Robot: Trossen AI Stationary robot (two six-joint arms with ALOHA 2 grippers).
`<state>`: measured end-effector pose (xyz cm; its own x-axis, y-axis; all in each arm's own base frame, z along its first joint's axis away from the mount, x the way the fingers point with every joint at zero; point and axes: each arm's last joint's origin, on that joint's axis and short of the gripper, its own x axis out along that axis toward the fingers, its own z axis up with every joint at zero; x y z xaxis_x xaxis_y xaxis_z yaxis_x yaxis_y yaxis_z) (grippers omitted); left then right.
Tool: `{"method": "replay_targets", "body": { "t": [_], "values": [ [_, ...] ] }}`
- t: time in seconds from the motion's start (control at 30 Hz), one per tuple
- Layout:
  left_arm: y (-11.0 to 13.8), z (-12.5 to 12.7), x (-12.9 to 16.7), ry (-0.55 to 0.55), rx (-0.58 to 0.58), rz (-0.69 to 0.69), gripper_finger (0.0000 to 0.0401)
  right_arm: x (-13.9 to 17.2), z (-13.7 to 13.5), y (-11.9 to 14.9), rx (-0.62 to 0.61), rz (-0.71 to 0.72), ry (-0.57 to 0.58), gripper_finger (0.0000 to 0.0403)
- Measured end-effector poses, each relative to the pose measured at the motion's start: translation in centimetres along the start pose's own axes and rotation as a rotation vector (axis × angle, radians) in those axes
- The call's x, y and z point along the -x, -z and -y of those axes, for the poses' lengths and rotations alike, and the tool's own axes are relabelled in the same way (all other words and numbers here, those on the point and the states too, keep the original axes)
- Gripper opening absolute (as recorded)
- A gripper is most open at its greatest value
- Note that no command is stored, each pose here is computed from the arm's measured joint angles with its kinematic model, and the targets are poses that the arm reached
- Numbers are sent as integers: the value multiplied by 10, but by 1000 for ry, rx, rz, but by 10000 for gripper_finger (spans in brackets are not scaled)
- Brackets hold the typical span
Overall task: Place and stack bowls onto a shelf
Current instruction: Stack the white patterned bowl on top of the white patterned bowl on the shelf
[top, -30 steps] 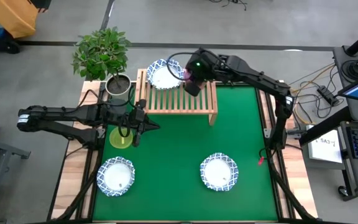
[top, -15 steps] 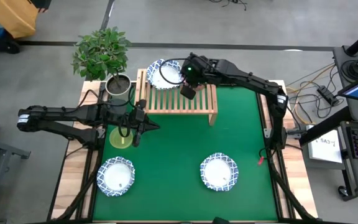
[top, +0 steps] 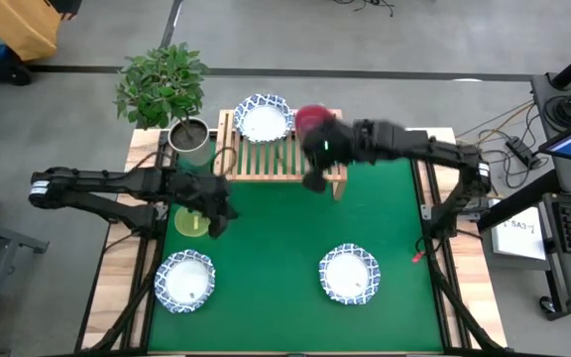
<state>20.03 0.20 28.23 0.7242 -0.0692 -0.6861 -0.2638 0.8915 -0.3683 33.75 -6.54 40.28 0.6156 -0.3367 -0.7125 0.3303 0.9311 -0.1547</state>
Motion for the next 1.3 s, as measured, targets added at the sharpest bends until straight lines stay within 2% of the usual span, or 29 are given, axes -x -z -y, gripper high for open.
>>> {"method": "replay_targets", "body": {
  "t": [0.13, 0.23, 0.3, 0.47, 0.67, 0.9, 1.0, 1.3],
  "values": [
    [24, 6, -8, -59, 167, -233, 0, 11, -33, 20, 25, 45, -72, 9],
    [39, 26, -12, 28, 217, -374, 0, 18, -48, 35, 23, 71, -108, 9],
    [49, 40, -15, 44, 270, -434, 0, 20, -57, 45, 17, 90, -120, 9],
    [71, 62, -26, -37, 463, -560, 1, 30, -65, 63, -10, 162, -111, 9],
    [101, 85, -39, -152, 572, -667, 35, 25, -69, 80, 5, 175, -125, 9],
    [128, 108, -56, -203, 632, -715, 109, 16, -69, 94, 12, 135, -120, 9],
    [136, 113, -62, -222, 634, -691, 132, 16, -70, 96, 15, 134, -126, 9],
    [166, 117, -86, -357, 585, -728, 142, 23, -86, 100, 49, 140, -174, 9]
  ]
}}
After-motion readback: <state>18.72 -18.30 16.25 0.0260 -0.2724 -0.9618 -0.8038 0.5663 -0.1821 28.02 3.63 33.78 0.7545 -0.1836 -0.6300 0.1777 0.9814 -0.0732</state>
